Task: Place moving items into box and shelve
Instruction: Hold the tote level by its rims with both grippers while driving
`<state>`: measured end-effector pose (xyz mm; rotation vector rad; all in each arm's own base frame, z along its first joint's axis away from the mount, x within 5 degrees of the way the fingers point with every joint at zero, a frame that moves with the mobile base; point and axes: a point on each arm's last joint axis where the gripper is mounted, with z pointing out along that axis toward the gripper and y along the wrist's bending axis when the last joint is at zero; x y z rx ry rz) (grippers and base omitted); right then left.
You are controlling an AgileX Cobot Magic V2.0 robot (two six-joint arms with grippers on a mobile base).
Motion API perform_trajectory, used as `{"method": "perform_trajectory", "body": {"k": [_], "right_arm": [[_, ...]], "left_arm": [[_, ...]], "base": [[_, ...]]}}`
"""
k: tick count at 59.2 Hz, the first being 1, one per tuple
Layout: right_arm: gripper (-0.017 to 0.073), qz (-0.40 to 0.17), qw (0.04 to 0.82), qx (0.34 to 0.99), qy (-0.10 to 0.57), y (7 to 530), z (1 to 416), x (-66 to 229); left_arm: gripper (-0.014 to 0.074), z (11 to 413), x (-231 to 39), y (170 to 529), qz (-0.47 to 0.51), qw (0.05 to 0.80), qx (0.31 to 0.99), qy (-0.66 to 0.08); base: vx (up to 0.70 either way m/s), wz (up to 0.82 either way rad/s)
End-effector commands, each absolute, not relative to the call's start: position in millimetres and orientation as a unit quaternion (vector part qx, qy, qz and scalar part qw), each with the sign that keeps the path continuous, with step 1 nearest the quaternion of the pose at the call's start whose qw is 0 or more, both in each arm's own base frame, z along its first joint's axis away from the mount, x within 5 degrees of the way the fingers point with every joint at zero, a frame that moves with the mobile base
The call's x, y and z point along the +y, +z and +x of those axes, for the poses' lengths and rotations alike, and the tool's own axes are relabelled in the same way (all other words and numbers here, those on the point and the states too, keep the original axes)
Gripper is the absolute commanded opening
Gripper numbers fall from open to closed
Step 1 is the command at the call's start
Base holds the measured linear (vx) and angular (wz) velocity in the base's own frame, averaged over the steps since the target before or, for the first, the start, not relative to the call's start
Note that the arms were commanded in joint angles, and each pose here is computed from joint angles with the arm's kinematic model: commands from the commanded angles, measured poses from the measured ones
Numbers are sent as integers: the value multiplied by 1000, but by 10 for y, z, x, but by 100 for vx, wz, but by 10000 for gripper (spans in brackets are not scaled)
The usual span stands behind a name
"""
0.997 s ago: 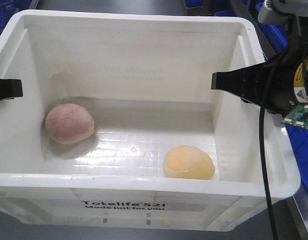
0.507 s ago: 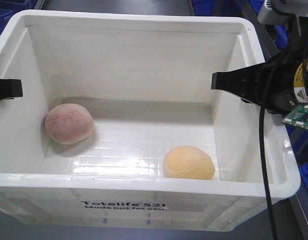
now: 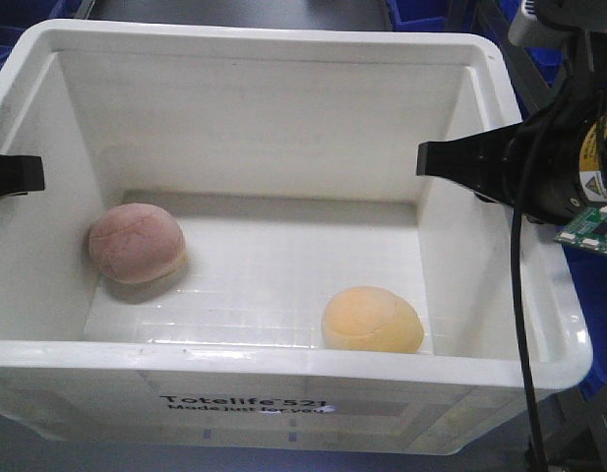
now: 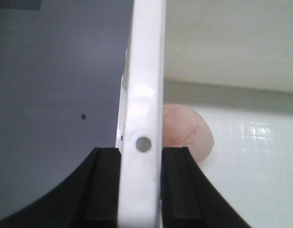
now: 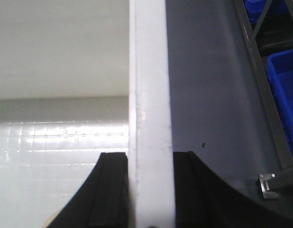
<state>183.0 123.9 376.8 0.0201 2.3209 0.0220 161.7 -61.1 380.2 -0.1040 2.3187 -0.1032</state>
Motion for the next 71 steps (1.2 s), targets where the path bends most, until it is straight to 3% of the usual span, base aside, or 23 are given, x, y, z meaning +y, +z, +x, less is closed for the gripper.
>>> {"method": "perform_trajectory", "body": {"k": [1,71], "right_arm": [[-11,7,469,883,-13,4019,1840,1103],[-11,7,469,883,-13,4019,1840,1103]], "left_arm": [[109,1617,-540,4055,-33,477,878,-33],[109,1617,-540,4055,-33,477,878,-33]], "base": [[39,1],[34,1]]}}
